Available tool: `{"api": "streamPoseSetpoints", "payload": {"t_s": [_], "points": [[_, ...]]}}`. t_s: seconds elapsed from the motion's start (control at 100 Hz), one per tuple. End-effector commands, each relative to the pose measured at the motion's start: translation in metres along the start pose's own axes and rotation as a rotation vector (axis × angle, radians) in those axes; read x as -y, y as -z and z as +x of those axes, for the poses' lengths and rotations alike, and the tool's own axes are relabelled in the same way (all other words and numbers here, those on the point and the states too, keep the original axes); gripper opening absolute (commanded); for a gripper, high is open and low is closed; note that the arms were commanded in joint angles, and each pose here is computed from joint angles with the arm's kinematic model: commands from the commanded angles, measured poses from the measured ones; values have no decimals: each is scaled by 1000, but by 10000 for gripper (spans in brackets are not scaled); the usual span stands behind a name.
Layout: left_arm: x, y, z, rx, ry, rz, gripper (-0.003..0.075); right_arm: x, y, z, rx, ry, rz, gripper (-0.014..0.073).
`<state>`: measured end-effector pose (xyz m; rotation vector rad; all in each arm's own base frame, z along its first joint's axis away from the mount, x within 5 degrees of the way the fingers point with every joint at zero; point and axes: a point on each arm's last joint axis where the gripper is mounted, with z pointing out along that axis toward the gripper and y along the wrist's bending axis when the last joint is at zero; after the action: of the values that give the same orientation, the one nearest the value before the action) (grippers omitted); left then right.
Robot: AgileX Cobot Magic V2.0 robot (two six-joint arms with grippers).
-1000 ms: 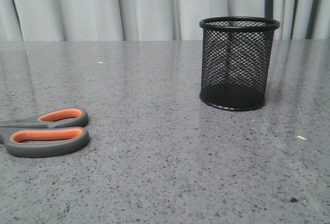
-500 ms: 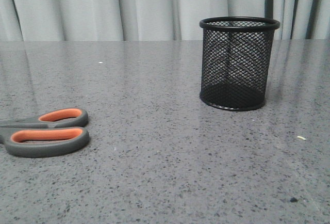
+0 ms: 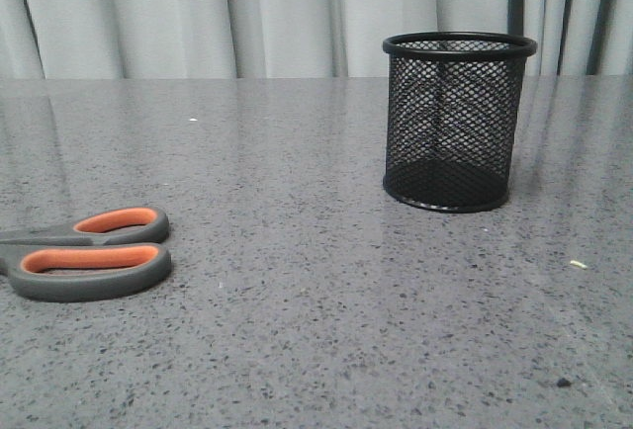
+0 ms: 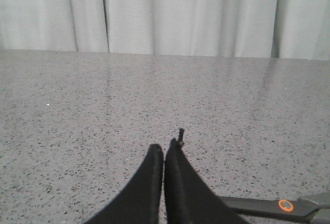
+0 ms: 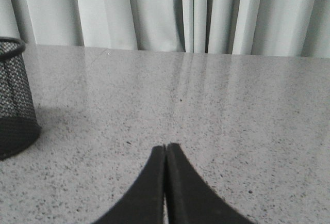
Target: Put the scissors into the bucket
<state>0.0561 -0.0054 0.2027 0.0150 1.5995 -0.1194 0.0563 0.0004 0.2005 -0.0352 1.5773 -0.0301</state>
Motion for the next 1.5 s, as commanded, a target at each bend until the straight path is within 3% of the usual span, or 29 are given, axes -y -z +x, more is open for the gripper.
{"api": "streamPoseSetpoints", "payload": {"t_s": [0.0, 0.33, 0.44, 0.52, 0.6, 0.76, 1.04, 1.17, 1.37, 1.44, 1.49], "points": [[-1, 0, 5, 66, 68, -3, -20, 1, 2, -9, 124, -52, 14, -74], [0, 0, 3, 78, 607, 32, -20, 4, 3, -13, 167, -477, 9, -74], [0, 1, -1, 95, 759, 44, -20, 3, 4, -19, 167, -508, -4, -73], [2, 3, -10, 101, 772, 68, -20, 2, 6, -28, 166, -504, -25, -62], [6, 7, -27, 120, 726, 106, -20, -1, 7, -38, 138, -493, -52, -45], [16, 16, -73, 102, 492, 157, -20, -5, 6, -72, 53, -420, -97, -46], [31, -2, -152, -211, 76, 212, -20, -11, -31, -136, -282, -289, -157, -46], [37, -19, -171, -374, 5, 268, -19, -13, -52, -157, -414, -255, -189, -46], [43, -42, -183, -507, -89, 356, -17, -13, -66, -170, -461, -205, -215, -37], [46, -48, -184, -530, -112, 412, 6, -14, -67, -171, -476, -199, -221, 18], [49, -52, -184, -544, -114, 445, 50, -14, -67, -171, -482, -198, -224, 104]]}}
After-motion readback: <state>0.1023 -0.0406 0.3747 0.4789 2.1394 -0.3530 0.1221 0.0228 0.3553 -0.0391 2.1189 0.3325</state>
